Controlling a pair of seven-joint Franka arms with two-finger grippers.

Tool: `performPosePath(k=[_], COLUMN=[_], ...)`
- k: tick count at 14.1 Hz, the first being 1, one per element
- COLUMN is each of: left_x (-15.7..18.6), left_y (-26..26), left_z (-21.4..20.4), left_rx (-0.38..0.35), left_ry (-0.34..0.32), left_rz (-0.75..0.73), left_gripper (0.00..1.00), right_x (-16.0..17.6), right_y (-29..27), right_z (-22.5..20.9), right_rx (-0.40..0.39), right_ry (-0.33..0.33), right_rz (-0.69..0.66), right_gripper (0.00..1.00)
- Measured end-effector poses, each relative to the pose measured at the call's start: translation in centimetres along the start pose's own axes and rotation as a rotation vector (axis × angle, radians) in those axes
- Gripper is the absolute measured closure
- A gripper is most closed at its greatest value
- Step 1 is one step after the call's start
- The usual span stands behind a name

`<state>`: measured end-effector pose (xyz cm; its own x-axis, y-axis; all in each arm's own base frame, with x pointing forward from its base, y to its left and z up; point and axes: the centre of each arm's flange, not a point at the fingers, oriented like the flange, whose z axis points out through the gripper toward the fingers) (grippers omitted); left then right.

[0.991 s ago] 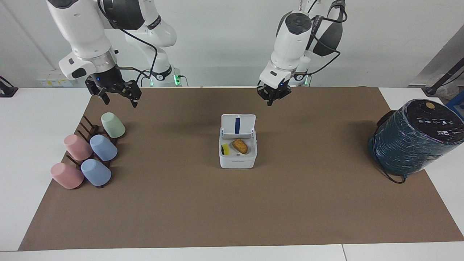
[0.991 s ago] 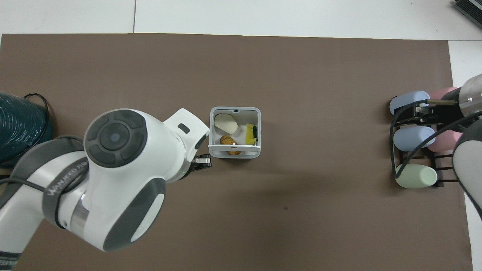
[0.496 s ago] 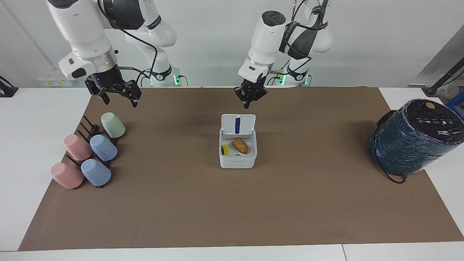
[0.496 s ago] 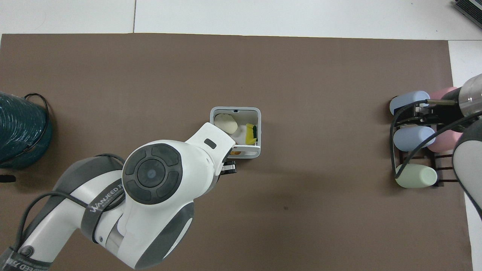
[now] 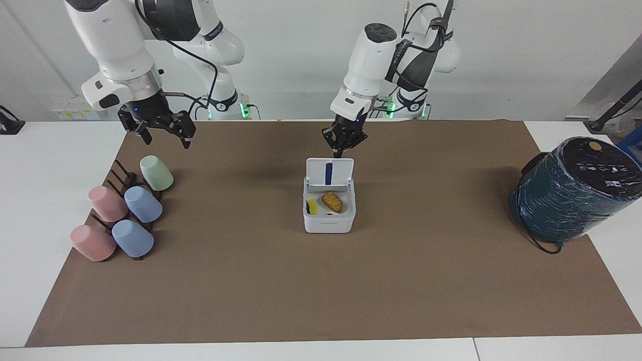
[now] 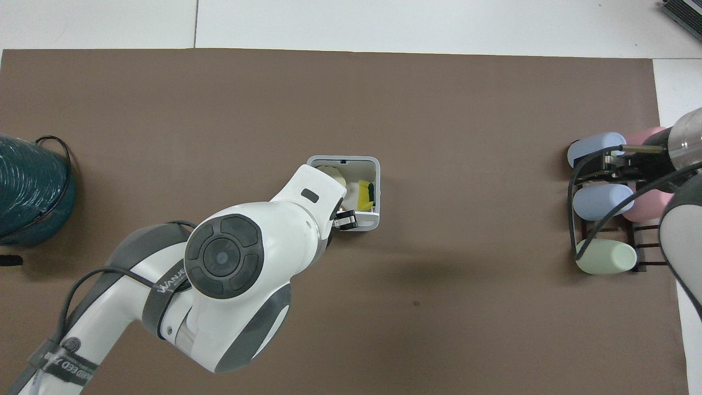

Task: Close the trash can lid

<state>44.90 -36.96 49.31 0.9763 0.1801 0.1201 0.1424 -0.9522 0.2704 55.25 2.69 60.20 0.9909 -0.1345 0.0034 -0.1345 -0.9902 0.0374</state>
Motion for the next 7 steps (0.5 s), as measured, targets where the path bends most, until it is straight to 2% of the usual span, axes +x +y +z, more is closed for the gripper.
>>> performPosePath(k=[4,7], left_x=[1.1,3.0], left_y=[0.2,-0.3], left_z=[1.3,2.3], left_rx=[-0.049,-0.097], left_ry=[0.029,0.081], left_rz=[-0.029,-0.076], left_gripper=[0.99,0.99], right_x=[0.0,0.0], right_y=[0.0,0.0], right_z=[0.0,0.0], right_rx=[0.000,0.000], right_ry=[0.000,0.000], right_rz=[0.000,0.000], right_gripper=[0.00,0.00])
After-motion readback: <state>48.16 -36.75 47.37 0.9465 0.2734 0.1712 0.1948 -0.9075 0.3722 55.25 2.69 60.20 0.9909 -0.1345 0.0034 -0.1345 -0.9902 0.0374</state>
